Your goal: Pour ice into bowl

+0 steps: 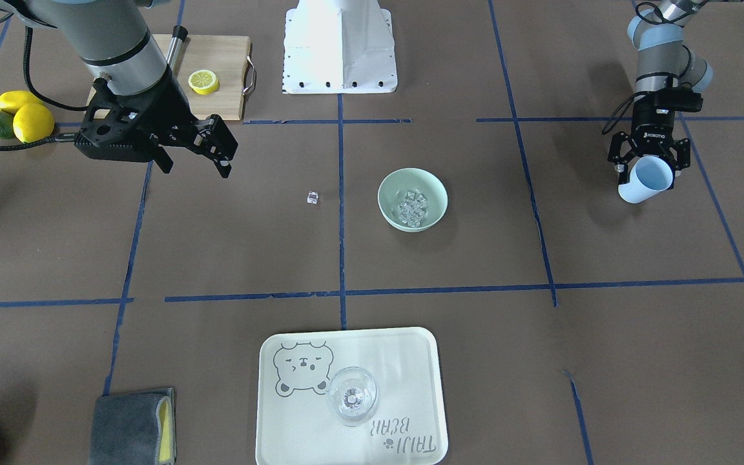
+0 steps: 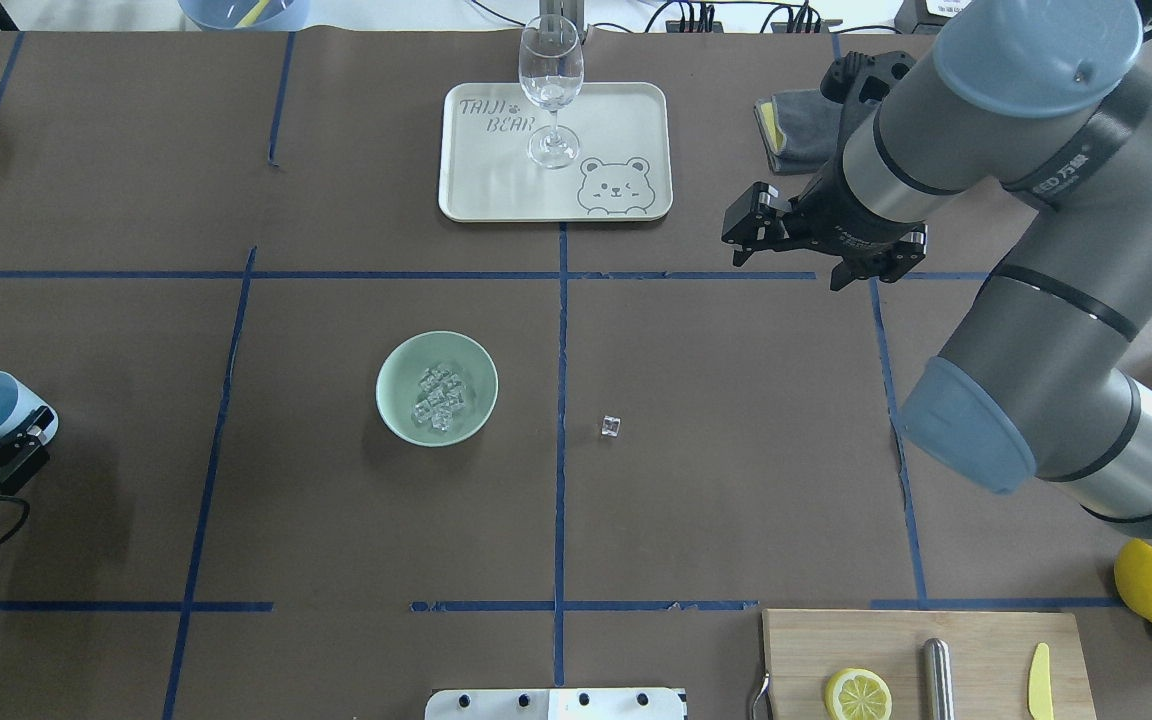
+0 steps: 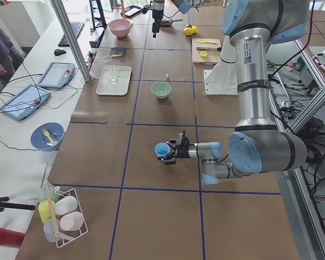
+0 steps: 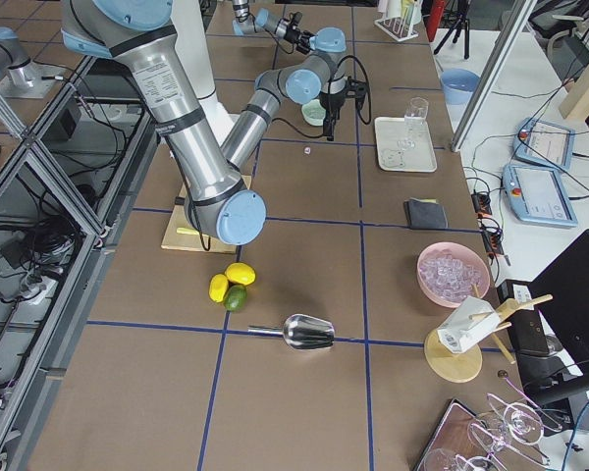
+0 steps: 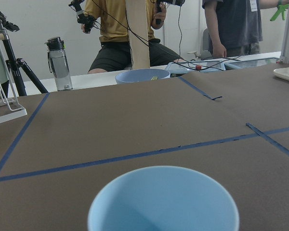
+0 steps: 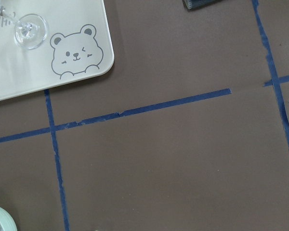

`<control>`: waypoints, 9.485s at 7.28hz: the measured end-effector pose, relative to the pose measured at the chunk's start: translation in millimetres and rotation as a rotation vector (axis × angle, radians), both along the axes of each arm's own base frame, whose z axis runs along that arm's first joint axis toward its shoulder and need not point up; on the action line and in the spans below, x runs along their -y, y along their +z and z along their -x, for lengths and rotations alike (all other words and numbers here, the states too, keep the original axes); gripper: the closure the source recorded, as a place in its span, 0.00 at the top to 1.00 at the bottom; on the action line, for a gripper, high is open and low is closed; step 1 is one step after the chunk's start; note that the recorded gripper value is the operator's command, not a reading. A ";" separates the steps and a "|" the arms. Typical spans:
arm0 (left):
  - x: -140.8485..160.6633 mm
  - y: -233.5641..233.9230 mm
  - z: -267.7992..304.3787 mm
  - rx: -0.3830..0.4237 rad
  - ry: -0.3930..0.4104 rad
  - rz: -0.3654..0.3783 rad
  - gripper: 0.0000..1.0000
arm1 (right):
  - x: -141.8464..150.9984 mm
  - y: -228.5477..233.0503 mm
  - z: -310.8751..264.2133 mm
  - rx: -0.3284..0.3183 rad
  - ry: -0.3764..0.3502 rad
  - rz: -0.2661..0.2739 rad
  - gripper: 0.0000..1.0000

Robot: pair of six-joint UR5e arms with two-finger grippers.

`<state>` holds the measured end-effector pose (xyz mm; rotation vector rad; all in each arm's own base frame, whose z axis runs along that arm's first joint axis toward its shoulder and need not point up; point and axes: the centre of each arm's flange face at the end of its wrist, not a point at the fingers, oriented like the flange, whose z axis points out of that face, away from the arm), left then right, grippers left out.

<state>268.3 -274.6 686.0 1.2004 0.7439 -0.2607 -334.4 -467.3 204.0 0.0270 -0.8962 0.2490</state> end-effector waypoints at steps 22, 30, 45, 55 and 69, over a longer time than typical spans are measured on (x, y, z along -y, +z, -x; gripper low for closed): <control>-56.9 -81.0 106.9 -0.026 0.623 0.288 1.00 | -27.1 -25.7 210.8 -0.024 -0.051 0.006 1.00; -18.6 -157.7 111.7 -0.017 0.775 0.532 1.00 | -39.8 -56.1 328.9 0.010 -0.104 -0.022 0.00; 231.5 -165.9 282.6 0.304 0.705 0.656 1.00 | 16.2 12.0 -11.3 -0.076 -0.181 -0.227 0.00; 246.9 -136.5 305.6 0.175 0.723 0.712 1.00 | -10.7 329.1 -154.1 -0.133 -0.270 -0.045 0.00; 246.2 -128.0 306.8 0.176 0.721 0.727 1.00 | 22.2 399.0 -329.4 -0.143 -0.216 -0.210 1.00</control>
